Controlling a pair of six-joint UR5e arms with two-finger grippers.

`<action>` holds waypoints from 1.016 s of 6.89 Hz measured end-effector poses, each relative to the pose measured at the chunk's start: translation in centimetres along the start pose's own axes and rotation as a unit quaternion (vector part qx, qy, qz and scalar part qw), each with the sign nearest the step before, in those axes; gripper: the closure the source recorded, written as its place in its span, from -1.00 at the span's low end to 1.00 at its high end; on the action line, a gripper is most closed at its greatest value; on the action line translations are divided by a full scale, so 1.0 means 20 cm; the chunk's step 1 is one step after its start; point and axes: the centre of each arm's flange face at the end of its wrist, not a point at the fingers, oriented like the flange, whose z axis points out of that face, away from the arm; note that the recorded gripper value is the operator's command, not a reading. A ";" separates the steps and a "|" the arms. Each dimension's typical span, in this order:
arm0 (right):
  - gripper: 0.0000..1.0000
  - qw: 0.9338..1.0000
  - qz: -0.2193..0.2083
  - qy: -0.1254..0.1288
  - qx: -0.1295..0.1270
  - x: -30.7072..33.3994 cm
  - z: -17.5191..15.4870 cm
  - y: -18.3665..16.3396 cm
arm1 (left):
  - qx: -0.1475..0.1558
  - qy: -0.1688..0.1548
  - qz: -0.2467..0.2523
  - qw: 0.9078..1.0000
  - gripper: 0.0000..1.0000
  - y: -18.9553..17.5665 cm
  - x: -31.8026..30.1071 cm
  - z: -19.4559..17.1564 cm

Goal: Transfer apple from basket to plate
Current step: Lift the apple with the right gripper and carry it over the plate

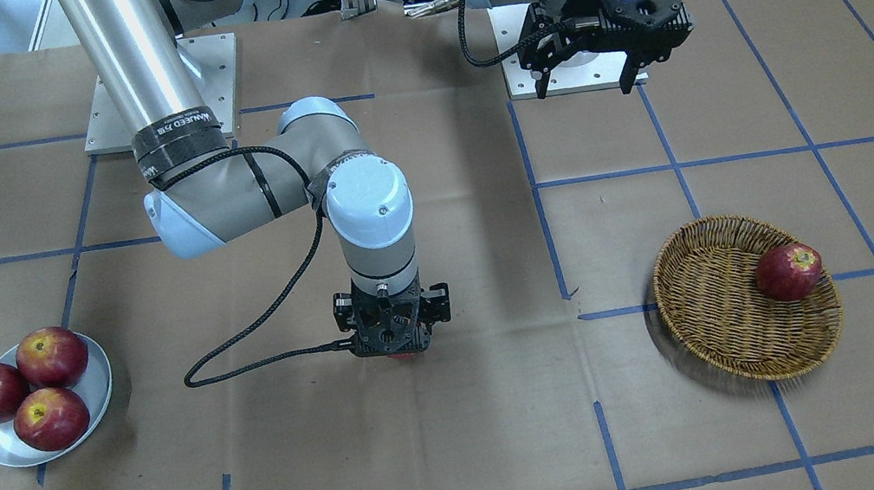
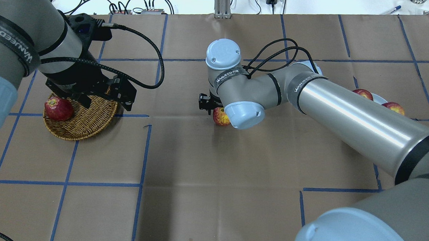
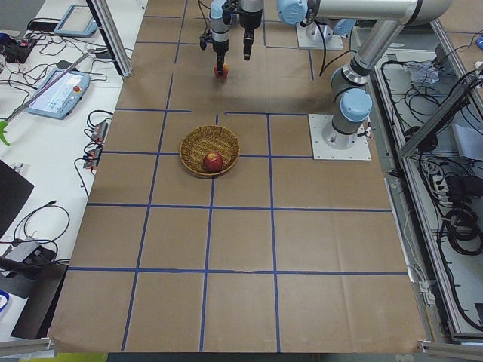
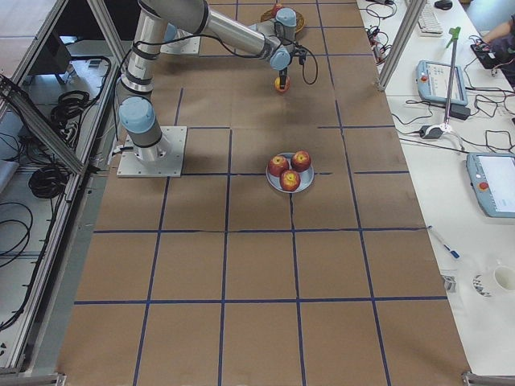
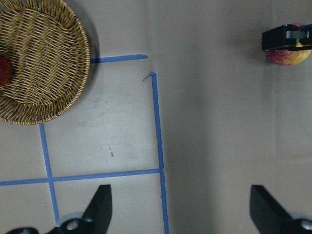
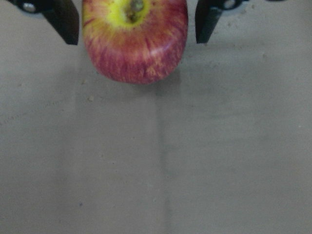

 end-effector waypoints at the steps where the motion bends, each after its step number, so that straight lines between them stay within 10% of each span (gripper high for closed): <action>1: -0.09 1.000 0.001 -0.002 0.006 0.00 0.00 -0.01 | 0.001 0.000 0.000 1.000 -0.98 0.00 0.00 0.01; 4: -0.05 1.000 0.002 -0.009 0.024 -0.01 -0.11 -0.06 | 0.007 0.000 -0.002 1.000 -0.98 -0.04 0.00 -0.02; 7: -0.04 1.000 -0.015 0.004 0.014 0.19 -0.59 -0.12 | 0.011 0.000 -0.003 1.000 -0.98 -0.10 -0.01 -0.04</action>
